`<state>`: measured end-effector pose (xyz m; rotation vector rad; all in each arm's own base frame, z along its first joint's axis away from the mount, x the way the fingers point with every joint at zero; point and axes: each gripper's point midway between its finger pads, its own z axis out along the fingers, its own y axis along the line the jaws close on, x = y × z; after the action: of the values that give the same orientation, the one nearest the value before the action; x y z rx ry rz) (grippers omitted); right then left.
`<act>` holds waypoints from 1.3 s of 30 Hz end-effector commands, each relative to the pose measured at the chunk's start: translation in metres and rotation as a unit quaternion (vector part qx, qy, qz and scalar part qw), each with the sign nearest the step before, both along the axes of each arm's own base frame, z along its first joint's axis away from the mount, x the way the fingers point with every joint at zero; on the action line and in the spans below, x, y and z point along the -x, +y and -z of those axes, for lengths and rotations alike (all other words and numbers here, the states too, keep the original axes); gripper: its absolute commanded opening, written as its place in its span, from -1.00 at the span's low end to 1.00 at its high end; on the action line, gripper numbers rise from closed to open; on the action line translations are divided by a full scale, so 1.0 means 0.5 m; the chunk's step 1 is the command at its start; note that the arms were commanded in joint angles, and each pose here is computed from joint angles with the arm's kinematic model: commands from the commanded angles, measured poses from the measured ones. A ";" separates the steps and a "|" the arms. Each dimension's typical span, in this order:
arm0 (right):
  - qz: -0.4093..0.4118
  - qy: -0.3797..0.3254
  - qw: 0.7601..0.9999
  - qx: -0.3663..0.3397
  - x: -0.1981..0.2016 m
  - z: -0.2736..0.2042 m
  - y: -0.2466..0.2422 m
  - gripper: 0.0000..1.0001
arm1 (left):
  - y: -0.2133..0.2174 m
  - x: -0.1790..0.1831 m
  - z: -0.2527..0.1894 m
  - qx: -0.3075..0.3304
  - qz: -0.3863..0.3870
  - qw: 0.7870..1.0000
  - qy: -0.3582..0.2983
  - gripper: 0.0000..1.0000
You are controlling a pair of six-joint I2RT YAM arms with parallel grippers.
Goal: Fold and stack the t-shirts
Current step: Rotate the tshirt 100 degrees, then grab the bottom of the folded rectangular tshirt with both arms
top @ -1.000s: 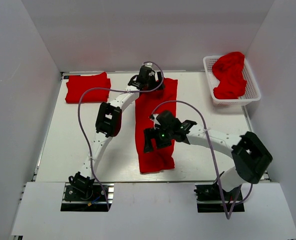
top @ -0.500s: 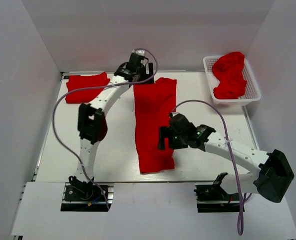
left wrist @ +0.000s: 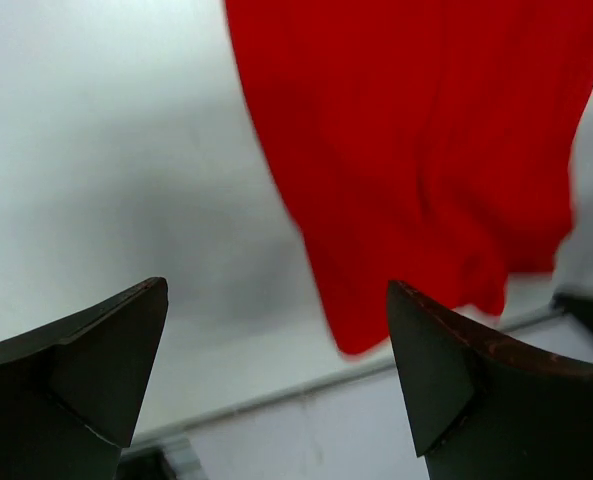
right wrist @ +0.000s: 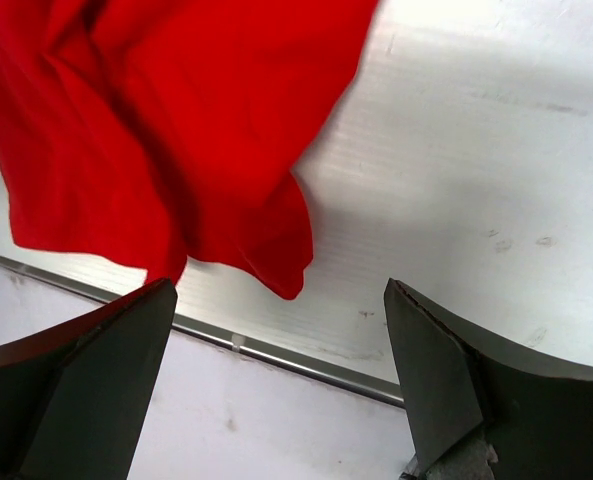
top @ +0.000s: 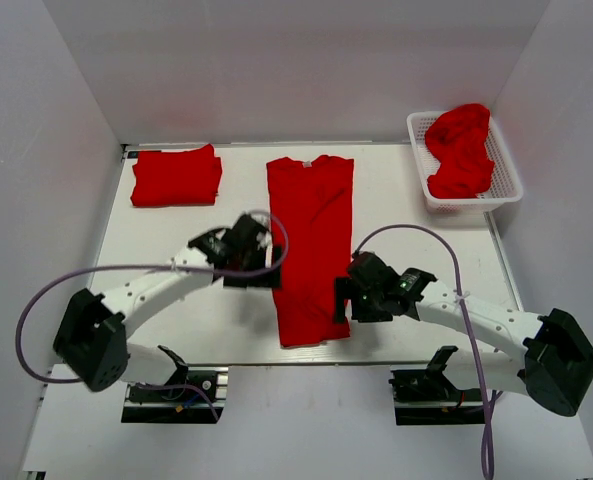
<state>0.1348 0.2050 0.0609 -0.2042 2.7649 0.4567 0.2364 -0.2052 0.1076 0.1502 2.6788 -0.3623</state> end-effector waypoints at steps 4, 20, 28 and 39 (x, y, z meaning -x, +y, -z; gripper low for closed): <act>0.001 0.005 0.999 -0.039 0.020 -0.001 0.025 0.81 | -0.113 0.192 0.010 0.111 0.051 0.991 0.063 1.00; 0.014 0.005 0.999 -0.032 0.031 0.018 0.012 0.81 | -0.110 0.257 0.144 0.035 0.036 0.997 0.063 1.00; -0.004 0.010 1.000 -0.019 0.030 0.045 0.017 0.81 | -0.116 0.241 0.161 0.017 0.023 0.998 0.056 0.93; -0.032 0.025 0.999 -0.020 0.040 0.074 0.033 0.46 | -0.108 0.258 0.220 -0.026 0.026 0.996 0.082 -0.30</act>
<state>0.1154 0.2163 0.0244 -0.2479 2.8175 0.5110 0.1161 -0.2716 0.0169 0.1922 2.7972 -0.4520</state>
